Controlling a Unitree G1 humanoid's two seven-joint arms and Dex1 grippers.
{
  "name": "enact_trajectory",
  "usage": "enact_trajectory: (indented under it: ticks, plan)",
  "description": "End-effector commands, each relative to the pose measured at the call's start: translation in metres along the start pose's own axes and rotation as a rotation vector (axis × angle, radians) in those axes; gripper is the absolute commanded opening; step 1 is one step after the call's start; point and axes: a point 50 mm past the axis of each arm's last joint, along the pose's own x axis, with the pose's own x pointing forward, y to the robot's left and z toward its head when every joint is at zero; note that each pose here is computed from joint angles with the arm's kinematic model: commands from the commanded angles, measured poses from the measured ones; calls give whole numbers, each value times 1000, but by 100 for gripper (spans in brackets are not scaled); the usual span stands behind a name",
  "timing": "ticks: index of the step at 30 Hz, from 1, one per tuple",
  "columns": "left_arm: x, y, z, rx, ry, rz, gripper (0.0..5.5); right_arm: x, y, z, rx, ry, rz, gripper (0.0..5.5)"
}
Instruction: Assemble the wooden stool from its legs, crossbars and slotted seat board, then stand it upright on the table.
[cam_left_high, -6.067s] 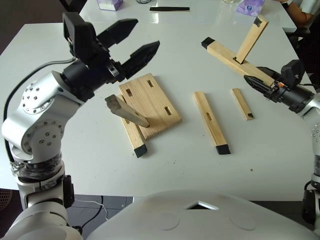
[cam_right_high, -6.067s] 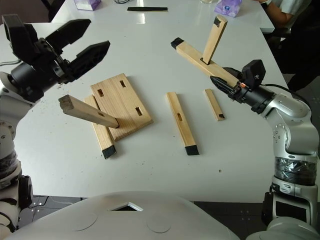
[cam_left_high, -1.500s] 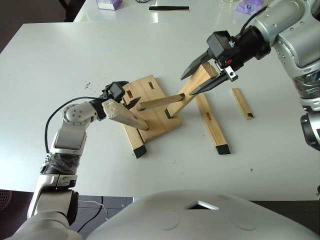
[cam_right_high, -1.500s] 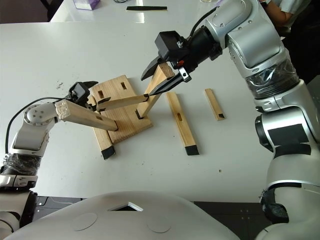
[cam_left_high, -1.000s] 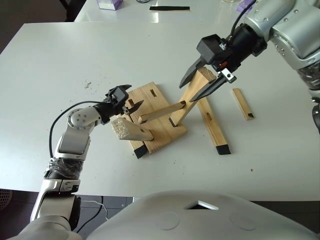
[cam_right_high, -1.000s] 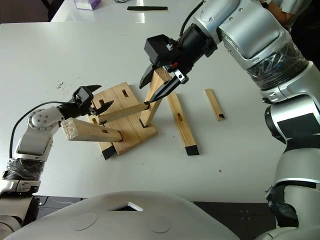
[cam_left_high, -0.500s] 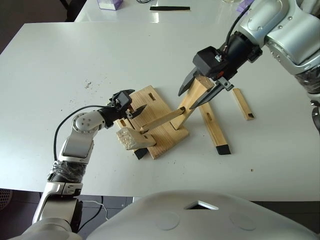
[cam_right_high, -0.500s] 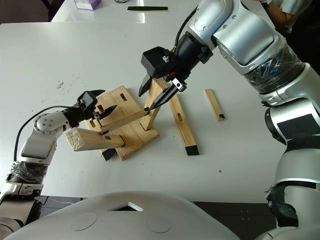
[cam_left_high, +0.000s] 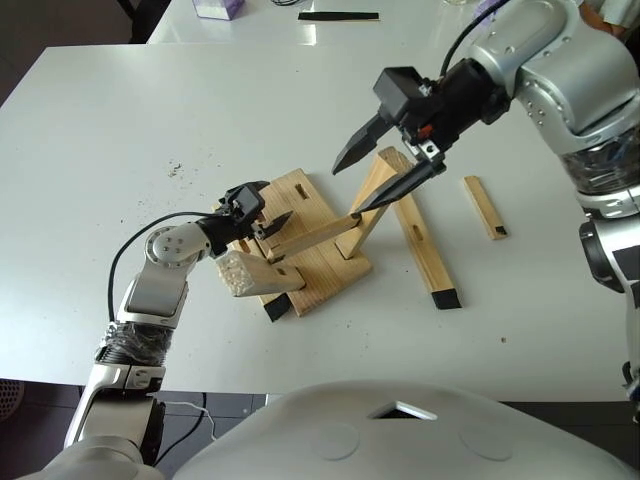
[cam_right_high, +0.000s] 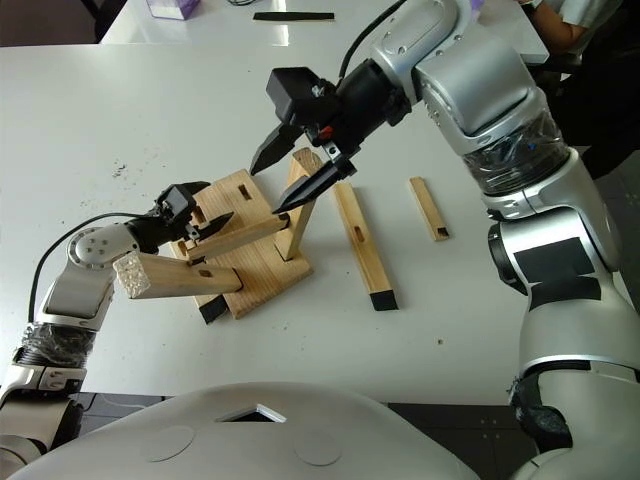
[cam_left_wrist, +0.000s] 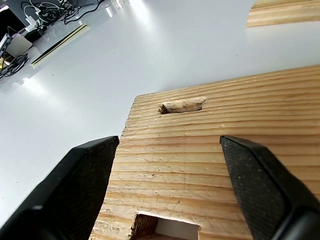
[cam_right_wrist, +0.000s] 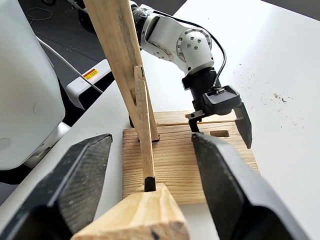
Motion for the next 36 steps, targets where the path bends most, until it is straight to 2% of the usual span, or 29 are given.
enact_trajectory:
  ticks: [1,4,7,11,16,21,29,33,36]
  plan:
    - [-4,11,3,32,8,19,377,-33,10,10,42,-110,-79,292]
    - [-6,18,7,44,-4,40,377,-52,17,9,84,-197,-144,292]
    - [-14,30,20,56,-43,82,377,-74,17,5,113,-285,-305,292]
    - [-39,45,21,181,58,135,377,-95,13,-29,139,-281,-627,292]
    - [-49,49,6,273,172,106,377,-62,7,-92,127,-80,-906,292]
    - [-45,51,5,327,183,59,377,-13,9,-132,108,10,-938,292]
    - [-46,54,2,403,235,-13,377,39,23,-160,109,51,-848,292]
    - [-46,52,-5,419,276,-42,377,54,34,-172,97,105,-793,292]
    - [-36,38,-20,393,285,-85,377,58,39,-176,92,130,-770,292]
